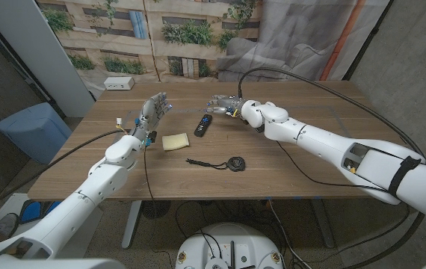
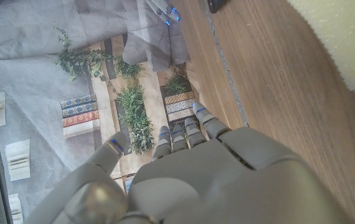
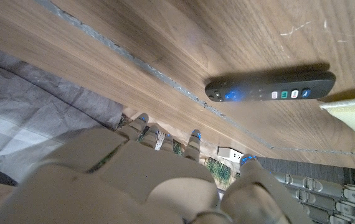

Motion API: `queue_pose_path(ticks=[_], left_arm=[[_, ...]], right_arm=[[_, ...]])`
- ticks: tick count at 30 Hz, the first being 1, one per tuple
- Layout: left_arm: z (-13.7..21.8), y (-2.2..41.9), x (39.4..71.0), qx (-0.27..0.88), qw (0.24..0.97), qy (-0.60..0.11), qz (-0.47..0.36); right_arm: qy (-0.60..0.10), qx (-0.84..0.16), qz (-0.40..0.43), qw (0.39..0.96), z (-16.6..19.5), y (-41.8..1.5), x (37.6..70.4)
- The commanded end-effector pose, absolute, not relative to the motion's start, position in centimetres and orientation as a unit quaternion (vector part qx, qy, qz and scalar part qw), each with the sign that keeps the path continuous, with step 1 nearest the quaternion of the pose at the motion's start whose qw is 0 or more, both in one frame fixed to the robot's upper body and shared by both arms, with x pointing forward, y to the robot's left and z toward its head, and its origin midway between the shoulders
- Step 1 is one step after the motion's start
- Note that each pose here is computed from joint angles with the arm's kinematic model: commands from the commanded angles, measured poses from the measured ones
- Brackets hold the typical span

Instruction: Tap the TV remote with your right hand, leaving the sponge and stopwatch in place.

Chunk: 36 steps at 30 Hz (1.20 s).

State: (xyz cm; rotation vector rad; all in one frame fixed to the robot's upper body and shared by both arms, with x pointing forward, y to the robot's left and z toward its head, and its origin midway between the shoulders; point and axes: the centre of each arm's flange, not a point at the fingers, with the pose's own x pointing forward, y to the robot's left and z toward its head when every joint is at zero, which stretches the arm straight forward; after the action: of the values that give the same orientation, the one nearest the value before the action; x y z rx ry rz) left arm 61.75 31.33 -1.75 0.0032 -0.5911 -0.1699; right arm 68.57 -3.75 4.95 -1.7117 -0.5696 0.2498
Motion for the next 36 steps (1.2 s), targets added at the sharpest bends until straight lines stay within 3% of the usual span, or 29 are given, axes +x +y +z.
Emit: queue_pose_path(ticks=[1, 36], left_arm=[[-1.8, 31.7, 61.8, 0.004, 0.953, -0.291, -0.085], [-2.2, 31.4, 61.3, -0.001, 0.952, -0.293, -0.084]], right_arm=[[-0.239, -0.746, 0.118, 0.611, 4.0, -3.1, 69.0], [-0.212, -0.739, 0.133, 0.625, 2.0, -3.0, 69.6]])
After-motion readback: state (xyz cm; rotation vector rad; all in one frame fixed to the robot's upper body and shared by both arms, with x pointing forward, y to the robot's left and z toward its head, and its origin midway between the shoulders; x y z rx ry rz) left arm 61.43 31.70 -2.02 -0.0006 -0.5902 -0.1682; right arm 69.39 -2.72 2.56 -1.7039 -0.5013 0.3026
